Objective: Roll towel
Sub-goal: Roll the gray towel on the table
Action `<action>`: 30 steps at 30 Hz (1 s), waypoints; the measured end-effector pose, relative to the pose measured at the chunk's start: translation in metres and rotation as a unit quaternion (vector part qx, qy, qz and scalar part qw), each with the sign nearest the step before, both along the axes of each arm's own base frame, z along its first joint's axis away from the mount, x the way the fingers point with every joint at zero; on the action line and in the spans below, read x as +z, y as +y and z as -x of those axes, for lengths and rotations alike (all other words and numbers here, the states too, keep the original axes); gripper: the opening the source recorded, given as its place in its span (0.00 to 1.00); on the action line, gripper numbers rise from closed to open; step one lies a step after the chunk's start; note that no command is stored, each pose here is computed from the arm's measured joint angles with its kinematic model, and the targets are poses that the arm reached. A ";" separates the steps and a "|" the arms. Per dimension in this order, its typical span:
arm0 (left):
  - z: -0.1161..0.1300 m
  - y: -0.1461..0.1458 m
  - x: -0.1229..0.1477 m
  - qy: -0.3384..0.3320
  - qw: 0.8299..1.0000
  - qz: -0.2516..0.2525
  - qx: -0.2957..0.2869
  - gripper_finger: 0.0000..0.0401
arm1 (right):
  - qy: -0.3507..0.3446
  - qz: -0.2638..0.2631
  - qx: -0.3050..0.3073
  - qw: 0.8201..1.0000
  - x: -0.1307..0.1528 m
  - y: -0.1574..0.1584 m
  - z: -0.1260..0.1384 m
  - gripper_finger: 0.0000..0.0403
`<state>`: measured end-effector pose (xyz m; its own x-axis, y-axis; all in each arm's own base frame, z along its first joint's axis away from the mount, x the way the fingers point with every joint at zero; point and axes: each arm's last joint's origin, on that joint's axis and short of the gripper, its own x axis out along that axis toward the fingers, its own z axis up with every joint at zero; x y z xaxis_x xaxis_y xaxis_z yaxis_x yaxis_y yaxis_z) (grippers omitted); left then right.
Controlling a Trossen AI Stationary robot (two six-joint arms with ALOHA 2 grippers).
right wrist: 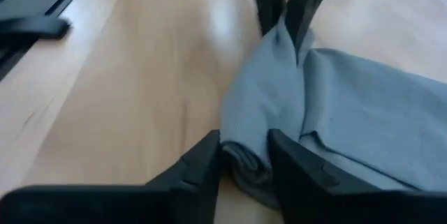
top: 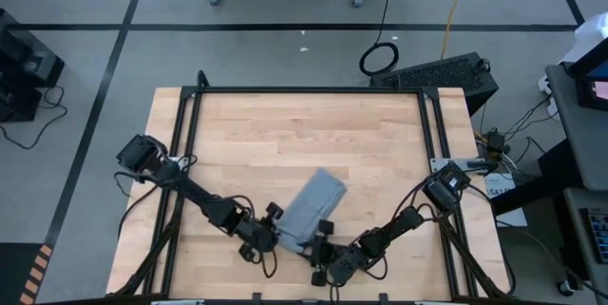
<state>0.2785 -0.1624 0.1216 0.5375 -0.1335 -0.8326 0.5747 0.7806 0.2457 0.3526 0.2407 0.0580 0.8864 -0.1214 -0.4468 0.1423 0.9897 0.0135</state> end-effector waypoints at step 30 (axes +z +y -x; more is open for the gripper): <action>0.002 -0.008 0.001 0.099 0.932 0.240 0.253 0.06 | 0.136 0.046 -0.138 0.980 0.030 -0.088 -0.016 0.06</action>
<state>0.2766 -0.1701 0.1224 0.4749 -0.2871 -0.8319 0.0991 0.9567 -0.2737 0.3687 0.1528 0.0876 0.6644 -0.3897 -0.6377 0.3903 0.9086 -0.1485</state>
